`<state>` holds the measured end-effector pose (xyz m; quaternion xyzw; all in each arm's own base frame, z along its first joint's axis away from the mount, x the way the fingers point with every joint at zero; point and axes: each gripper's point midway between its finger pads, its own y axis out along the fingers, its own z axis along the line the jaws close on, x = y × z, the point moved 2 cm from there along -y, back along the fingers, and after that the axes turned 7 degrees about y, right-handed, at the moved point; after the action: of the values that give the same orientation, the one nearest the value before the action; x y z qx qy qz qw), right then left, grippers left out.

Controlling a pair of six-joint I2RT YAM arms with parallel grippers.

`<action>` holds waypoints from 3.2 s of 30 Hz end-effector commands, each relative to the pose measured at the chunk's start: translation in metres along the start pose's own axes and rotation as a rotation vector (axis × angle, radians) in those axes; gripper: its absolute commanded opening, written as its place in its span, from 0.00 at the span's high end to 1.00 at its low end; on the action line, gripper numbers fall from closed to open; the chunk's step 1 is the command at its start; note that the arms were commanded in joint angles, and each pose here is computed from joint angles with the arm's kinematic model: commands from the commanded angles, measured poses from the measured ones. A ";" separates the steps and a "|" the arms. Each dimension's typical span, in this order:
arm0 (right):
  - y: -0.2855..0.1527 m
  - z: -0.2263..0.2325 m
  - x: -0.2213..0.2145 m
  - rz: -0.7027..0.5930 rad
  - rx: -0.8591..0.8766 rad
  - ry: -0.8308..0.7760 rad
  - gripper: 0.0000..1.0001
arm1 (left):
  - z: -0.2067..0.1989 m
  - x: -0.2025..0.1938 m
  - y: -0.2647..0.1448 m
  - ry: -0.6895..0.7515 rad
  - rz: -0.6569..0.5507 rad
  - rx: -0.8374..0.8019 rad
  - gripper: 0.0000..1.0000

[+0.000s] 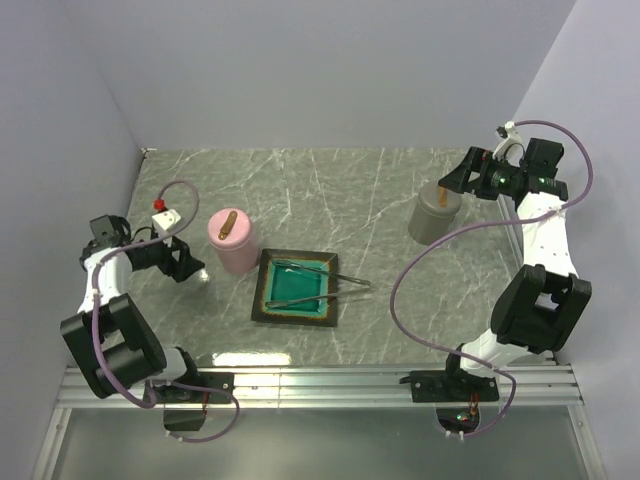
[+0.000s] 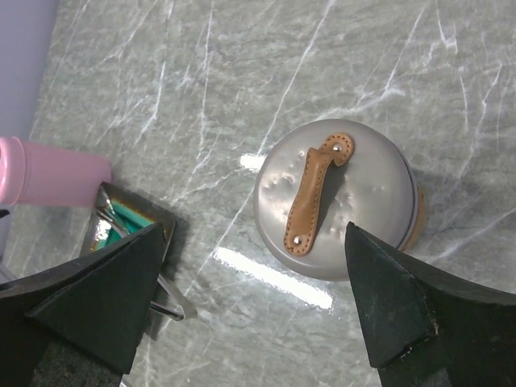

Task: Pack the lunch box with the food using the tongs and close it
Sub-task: Move the lunch box

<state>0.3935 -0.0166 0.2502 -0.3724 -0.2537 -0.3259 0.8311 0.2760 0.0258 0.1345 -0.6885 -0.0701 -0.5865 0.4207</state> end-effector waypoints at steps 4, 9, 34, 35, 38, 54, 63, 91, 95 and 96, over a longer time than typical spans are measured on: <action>-0.018 0.001 0.020 -0.056 -0.087 -0.100 0.01 | 0.017 0.025 0.035 0.132 -0.076 0.041 0.17; -0.035 -0.004 0.023 -0.057 -0.177 -0.225 0.00 | 0.024 0.032 0.056 0.130 -0.077 0.059 0.20; -0.061 -0.117 -0.057 0.159 -0.067 -0.687 0.03 | 0.055 0.093 0.148 0.116 -0.125 0.013 0.21; -0.056 -0.116 -0.059 0.155 -0.041 -0.716 0.03 | 0.053 0.092 0.149 0.115 -0.122 0.007 0.20; -0.045 -0.123 -0.069 0.181 0.023 -0.847 0.03 | 0.049 0.091 0.151 0.114 -0.114 -0.005 0.20; 0.022 -0.142 -0.064 0.159 0.227 -1.216 0.00 | 0.046 0.091 0.151 0.145 -0.105 -0.051 0.20; 0.061 -0.128 -0.068 0.226 0.331 -1.258 0.04 | 0.042 0.091 0.155 0.223 -0.126 -0.110 0.16; 0.153 -0.039 -0.085 0.242 0.533 -1.283 0.12 | -0.006 0.099 0.218 0.476 -0.095 -0.377 0.20; 0.166 -0.024 -0.090 0.253 0.556 -1.292 0.12 | -0.010 0.101 0.225 0.473 -0.093 -0.387 0.21; 0.168 -0.022 -0.090 0.253 0.561 -1.293 0.13 | -0.009 0.103 0.227 0.477 -0.097 -0.387 0.21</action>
<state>0.4464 0.0664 0.0895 -0.3032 -0.7087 0.1470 0.6198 0.4278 -0.1540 0.1000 -0.6099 0.1092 -0.7336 0.2792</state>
